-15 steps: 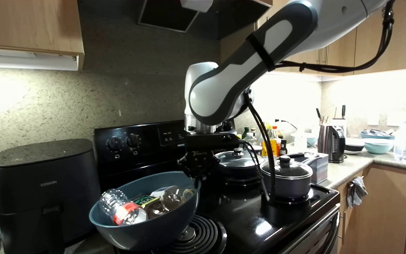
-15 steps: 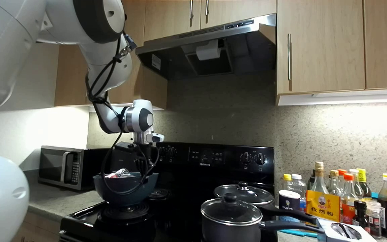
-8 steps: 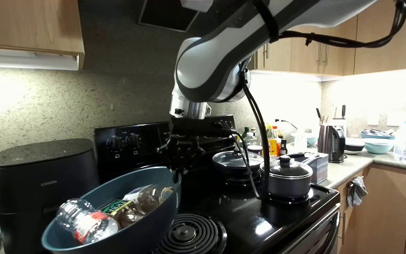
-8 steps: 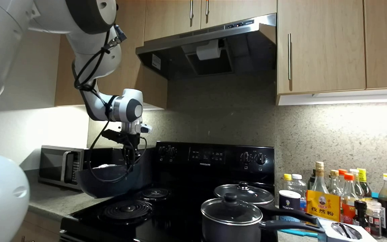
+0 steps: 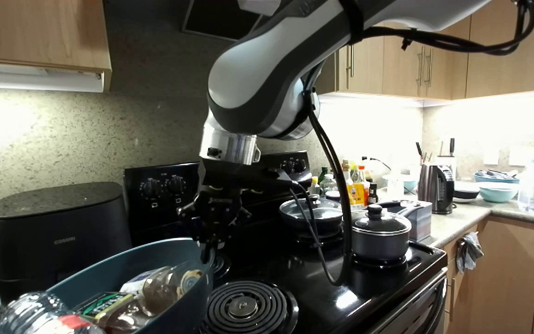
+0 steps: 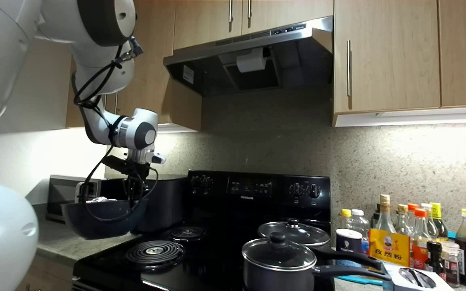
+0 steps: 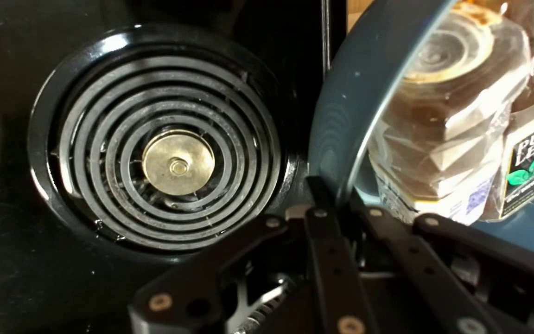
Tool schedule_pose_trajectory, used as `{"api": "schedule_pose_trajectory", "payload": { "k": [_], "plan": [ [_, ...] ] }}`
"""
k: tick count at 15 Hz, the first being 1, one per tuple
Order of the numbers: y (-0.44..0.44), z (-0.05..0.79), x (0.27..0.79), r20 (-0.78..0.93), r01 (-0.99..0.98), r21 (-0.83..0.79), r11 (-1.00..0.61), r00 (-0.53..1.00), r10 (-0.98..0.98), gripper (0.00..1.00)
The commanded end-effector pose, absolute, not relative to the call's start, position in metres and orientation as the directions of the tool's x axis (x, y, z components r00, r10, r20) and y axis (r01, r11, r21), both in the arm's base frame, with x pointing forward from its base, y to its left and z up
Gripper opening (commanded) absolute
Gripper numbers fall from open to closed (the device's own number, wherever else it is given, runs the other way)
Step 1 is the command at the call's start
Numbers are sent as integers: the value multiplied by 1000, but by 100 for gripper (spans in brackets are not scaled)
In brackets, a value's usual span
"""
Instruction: Remove the blue bowl from the stove and place it on the left side of the countertop
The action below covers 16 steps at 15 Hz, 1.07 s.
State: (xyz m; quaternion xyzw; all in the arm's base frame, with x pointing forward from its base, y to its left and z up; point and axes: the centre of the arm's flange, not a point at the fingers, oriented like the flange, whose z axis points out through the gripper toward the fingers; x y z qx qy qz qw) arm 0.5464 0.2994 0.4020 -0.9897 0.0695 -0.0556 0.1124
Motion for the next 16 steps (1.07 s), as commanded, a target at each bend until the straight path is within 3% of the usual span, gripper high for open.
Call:
{"api": "schedule_pose_trajectory", "payload": {
  "k": [1, 3, 4, 6, 7, 16],
  "plan": [
    [322, 404, 546, 121, -94, -273, -957, 984, -131, 2],
    [330, 391, 546, 126, -78, -243, -967, 986, -111, 2],
    [320, 375, 541, 73, -92, -213, -973, 991, -110, 9],
    [327, 365, 539, 71, -78, -208, -975, 993, -95, 9],
    [329, 365, 539, 73, -76, -210, -975, 993, -93, 2],
    [388, 327, 566, 165, -111, -264, -958, 973, -159, 2]
  ]
}}
